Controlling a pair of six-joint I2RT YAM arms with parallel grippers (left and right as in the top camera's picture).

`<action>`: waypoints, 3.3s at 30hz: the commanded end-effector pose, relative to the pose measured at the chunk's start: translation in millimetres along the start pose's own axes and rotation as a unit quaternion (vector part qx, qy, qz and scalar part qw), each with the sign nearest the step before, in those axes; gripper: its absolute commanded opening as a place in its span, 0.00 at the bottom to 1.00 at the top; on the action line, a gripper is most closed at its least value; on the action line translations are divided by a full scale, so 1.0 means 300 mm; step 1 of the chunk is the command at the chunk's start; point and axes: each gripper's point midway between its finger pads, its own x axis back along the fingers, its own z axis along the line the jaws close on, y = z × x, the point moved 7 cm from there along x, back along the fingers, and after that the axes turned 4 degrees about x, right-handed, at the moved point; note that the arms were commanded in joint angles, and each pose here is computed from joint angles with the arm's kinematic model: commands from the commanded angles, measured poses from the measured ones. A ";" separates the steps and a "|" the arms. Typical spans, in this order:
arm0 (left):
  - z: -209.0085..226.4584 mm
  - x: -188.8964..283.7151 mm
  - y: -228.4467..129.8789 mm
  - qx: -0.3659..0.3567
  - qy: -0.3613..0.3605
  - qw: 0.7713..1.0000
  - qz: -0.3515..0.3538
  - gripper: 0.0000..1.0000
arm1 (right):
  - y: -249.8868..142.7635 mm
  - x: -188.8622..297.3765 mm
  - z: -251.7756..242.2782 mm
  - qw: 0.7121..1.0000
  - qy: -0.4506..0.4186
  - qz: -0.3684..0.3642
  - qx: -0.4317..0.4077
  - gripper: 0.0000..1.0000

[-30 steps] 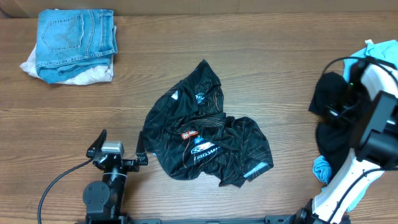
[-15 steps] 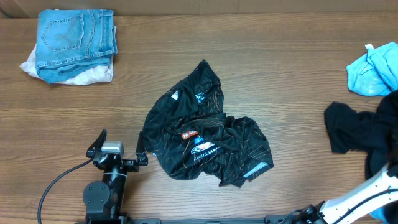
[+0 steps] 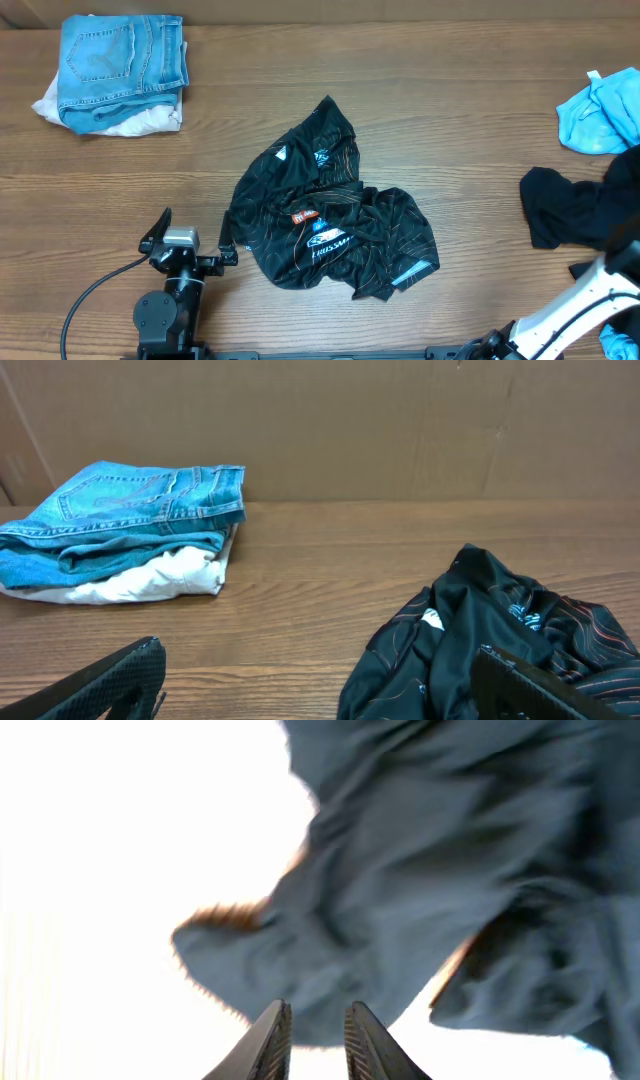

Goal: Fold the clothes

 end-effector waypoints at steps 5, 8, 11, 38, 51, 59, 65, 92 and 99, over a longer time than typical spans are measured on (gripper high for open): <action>0.002 0.001 -0.001 -0.006 0.000 1.000 -0.003 1.00 | -0.134 -0.063 0.163 0.993 -0.028 0.060 0.097 0.22; 0.002 0.001 -0.001 -0.006 0.000 1.000 -0.003 1.00 | -0.171 -0.093 0.184 0.989 -0.041 0.083 0.111 0.21; 0.002 0.001 -0.001 -0.006 0.000 1.000 -0.003 1.00 | -0.195 -0.125 0.184 0.987 -0.044 0.105 0.112 0.20; 0.002 0.001 -0.001 -0.006 0.000 1.000 -0.003 1.00 | 0.041 -0.396 0.008 0.996 -0.066 -0.064 0.000 0.20; 0.002 0.001 -0.001 -0.006 0.000 1.000 -0.003 1.00 | 0.091 0.207 0.166 0.972 0.178 -0.144 0.046 0.56; 0.002 0.001 -0.001 -0.006 0.000 1.000 -0.003 1.00 | -0.200 0.551 0.366 0.935 0.253 -0.190 0.161 0.85; 0.002 0.001 -0.001 -0.006 0.000 1.000 -0.003 1.00 | -0.464 0.669 0.474 0.906 0.270 -0.195 0.262 0.91; -0.122 0.026 0.036 0.011 -0.183 0.983 -0.024 1.00 | -1.165 0.434 0.364 0.869 0.192 -0.035 0.456 1.00; -0.182 0.070 0.112 0.043 -0.267 0.962 -0.033 1.00 | -1.146 0.168 0.391 0.904 0.141 0.030 0.403 1.00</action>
